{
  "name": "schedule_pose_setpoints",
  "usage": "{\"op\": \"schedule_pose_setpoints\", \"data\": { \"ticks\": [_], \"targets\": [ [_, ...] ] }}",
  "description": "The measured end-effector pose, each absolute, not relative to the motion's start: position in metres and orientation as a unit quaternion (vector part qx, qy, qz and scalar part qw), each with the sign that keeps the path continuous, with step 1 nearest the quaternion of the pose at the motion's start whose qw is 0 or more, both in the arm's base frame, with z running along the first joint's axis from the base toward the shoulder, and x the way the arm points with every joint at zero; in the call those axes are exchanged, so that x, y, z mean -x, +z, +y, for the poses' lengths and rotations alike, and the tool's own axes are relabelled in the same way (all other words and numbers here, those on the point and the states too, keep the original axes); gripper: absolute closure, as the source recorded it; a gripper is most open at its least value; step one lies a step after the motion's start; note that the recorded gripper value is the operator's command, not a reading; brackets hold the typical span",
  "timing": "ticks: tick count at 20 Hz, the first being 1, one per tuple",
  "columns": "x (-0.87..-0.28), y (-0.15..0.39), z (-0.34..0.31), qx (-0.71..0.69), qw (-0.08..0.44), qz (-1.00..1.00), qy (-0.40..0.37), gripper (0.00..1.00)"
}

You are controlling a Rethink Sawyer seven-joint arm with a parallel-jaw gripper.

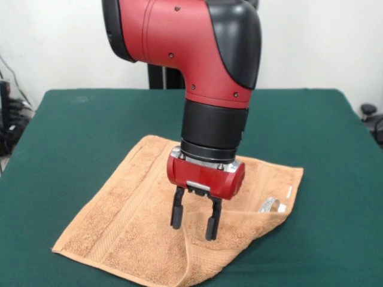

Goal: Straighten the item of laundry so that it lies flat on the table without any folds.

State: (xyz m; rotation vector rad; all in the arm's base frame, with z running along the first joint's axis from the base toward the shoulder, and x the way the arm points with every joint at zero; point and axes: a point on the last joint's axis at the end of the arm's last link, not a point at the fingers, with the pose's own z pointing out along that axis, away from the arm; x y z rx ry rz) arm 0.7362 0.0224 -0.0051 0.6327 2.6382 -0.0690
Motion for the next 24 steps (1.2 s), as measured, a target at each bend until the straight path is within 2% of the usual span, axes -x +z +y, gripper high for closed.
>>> {"op": "schedule_pose_setpoints", "data": {
  "ticks": [24],
  "targets": [
    [-0.717,-0.014,0.010,-0.238,0.210,0.948,-0.030,0.00]
  ]
}}
